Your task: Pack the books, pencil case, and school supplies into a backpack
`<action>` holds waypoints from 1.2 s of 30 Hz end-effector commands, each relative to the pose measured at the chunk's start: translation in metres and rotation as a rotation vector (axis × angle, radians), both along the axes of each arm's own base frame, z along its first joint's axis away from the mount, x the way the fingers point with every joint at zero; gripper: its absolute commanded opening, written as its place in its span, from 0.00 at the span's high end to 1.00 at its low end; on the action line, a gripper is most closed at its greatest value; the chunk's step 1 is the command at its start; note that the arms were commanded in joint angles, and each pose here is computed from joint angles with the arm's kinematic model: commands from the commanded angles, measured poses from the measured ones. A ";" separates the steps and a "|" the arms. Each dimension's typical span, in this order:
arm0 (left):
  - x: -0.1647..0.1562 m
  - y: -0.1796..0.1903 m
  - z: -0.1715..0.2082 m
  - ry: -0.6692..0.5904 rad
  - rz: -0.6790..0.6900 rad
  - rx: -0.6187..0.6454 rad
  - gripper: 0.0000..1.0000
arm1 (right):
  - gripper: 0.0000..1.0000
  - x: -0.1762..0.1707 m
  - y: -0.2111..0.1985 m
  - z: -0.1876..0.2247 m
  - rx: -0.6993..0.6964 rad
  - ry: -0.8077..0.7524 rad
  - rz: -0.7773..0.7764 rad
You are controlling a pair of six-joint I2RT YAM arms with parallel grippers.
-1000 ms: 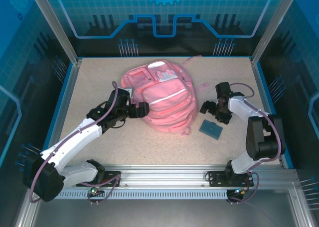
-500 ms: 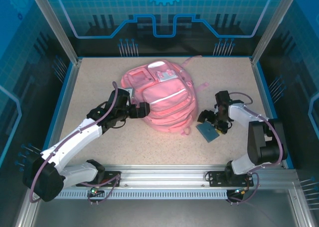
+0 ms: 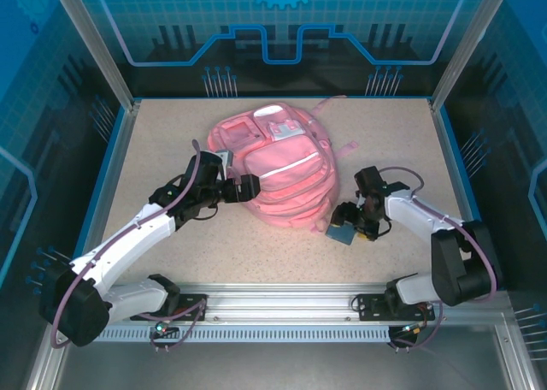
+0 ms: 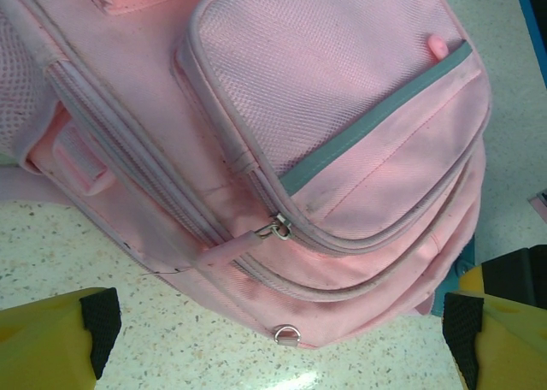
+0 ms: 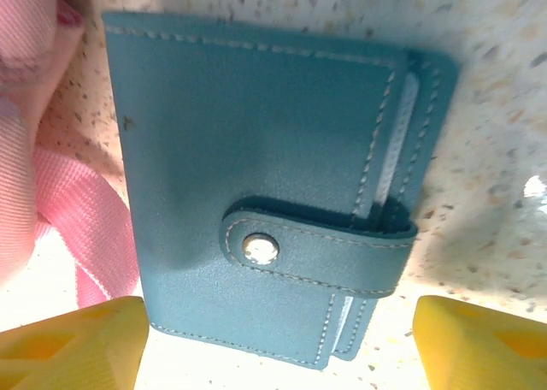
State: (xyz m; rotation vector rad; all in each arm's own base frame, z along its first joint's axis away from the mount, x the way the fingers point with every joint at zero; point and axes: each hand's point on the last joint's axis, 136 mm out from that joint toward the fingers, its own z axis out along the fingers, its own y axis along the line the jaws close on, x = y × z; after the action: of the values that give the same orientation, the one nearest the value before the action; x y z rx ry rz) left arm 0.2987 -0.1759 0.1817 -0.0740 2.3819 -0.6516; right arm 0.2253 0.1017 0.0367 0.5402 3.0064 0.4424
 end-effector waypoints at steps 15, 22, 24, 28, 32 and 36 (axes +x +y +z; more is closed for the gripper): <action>-0.004 -0.012 -0.001 0.041 -0.033 -0.081 0.01 | 0.52 0.044 -0.028 -0.009 0.133 -0.084 -0.038; -0.003 -0.015 -0.001 0.050 -0.039 -0.089 0.01 | 0.60 0.037 -0.028 -0.023 0.127 -0.039 -0.023; -0.003 -0.016 0.000 0.048 -0.044 -0.090 0.01 | 0.63 0.037 -0.028 -0.022 0.131 -0.039 -0.019; -0.001 -0.018 0.003 0.045 -0.047 -0.095 0.01 | 0.71 0.040 -0.027 -0.023 0.127 -0.031 -0.009; -0.002 -0.019 0.002 0.054 -0.052 -0.101 0.01 | 0.88 0.039 -0.029 -0.026 0.101 -0.011 0.000; -0.004 -0.024 0.001 0.064 -0.069 -0.124 0.01 | 0.98 0.039 -0.034 -0.023 0.051 -0.015 0.006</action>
State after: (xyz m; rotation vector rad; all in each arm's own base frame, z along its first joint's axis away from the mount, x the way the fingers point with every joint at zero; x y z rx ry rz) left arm 0.2921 -0.1921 0.1752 -0.0608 2.4316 -0.7705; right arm 0.2719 0.0739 0.0207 0.5350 2.9403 0.6210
